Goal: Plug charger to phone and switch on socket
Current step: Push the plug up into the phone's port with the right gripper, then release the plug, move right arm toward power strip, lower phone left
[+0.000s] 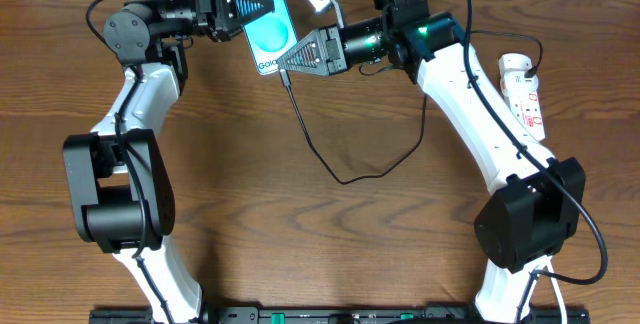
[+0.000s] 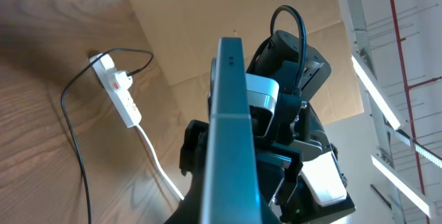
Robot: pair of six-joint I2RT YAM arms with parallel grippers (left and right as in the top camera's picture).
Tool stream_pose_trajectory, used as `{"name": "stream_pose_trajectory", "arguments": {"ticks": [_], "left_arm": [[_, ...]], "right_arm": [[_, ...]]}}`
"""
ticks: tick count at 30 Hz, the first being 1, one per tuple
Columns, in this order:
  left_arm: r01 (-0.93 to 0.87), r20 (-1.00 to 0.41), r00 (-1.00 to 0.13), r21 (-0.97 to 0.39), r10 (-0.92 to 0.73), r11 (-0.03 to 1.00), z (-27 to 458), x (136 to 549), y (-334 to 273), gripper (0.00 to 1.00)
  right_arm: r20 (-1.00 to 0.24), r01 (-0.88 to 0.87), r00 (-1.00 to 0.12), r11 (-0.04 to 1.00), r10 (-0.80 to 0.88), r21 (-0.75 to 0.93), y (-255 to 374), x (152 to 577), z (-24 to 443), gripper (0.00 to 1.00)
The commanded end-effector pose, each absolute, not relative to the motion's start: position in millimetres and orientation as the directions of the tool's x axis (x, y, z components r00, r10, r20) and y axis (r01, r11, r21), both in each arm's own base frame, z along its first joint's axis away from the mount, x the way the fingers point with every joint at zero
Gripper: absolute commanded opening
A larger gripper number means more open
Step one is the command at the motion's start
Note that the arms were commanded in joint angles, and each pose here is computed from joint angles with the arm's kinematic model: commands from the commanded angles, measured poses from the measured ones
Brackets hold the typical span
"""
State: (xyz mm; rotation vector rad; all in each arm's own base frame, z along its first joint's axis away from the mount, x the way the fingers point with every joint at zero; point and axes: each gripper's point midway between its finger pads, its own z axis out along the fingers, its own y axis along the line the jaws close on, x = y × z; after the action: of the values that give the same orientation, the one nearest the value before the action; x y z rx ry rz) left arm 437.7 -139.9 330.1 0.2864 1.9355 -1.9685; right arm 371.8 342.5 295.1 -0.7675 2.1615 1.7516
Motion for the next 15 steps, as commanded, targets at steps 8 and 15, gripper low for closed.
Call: {"name": "stream_pose_trajectory", "arguments": {"ticks": [8,15], "left_arm": [[0.458,-0.456,-0.878,-0.889,-0.144,0.025,355.2,430.7,-126.5,0.07],[0.462,-0.461,-0.876,-0.886,-0.143,0.026,355.2,430.7,-126.5,0.07]], "right_arm": [[-0.520,-0.557,-0.822,0.143,-0.233,0.818,343.2,373.6,296.9,0.96],[-0.521,-0.559,-0.821,0.147,-0.231,0.816,343.2,374.4,296.4,0.99]]}}
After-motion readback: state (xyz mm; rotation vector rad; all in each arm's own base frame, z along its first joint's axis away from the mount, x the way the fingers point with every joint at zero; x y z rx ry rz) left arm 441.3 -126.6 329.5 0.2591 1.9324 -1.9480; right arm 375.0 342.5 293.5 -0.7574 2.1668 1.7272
